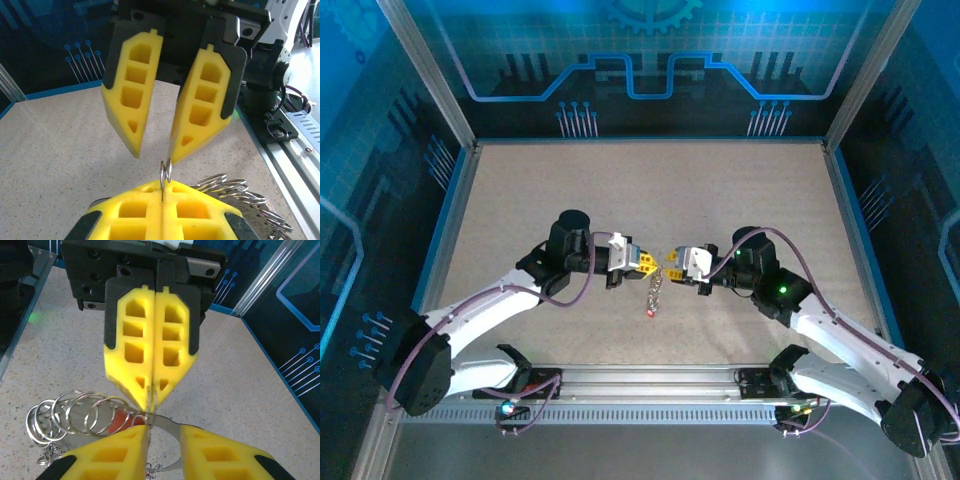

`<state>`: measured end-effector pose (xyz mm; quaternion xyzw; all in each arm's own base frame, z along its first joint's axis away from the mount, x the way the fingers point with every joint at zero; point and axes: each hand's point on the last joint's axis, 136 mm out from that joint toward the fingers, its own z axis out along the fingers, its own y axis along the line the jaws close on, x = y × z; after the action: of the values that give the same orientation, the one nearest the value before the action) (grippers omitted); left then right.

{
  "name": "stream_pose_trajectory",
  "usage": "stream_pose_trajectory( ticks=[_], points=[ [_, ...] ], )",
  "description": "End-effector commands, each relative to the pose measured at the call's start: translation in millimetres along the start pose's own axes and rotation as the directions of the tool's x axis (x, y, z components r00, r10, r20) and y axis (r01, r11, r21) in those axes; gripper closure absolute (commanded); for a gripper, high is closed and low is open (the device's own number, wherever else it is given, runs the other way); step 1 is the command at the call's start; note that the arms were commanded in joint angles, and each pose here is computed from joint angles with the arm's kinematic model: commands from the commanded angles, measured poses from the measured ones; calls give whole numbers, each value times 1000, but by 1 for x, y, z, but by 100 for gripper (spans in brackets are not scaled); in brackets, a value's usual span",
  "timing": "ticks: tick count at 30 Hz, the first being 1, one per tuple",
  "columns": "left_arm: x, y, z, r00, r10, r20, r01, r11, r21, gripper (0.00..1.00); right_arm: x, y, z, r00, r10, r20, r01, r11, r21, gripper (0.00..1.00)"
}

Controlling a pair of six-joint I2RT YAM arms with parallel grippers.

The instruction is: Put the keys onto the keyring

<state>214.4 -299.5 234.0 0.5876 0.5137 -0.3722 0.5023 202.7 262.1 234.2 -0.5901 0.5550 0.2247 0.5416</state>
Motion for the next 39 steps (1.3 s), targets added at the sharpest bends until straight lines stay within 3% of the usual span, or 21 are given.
stream_pose_trajectory(
  ticks=[1,7,12,39],
  points=[
    [-22,-2,-6,995,73,76,-73,997,1,100,3,6,1,1000,21,11,-21,999,-26,75],
    [-24,-1,-5,994,73,86,-73,997,4,100,2,6,3,1000,23,15,-22,999,-40,77],
    [-26,-2,-5,992,74,97,-75,997,10,100,1,5,5,999,30,13,-30,998,-52,89],
    [-21,-2,5,992,55,114,-61,997,49,100,-8,5,3,995,34,92,-30,999,-41,83]
  ],
)
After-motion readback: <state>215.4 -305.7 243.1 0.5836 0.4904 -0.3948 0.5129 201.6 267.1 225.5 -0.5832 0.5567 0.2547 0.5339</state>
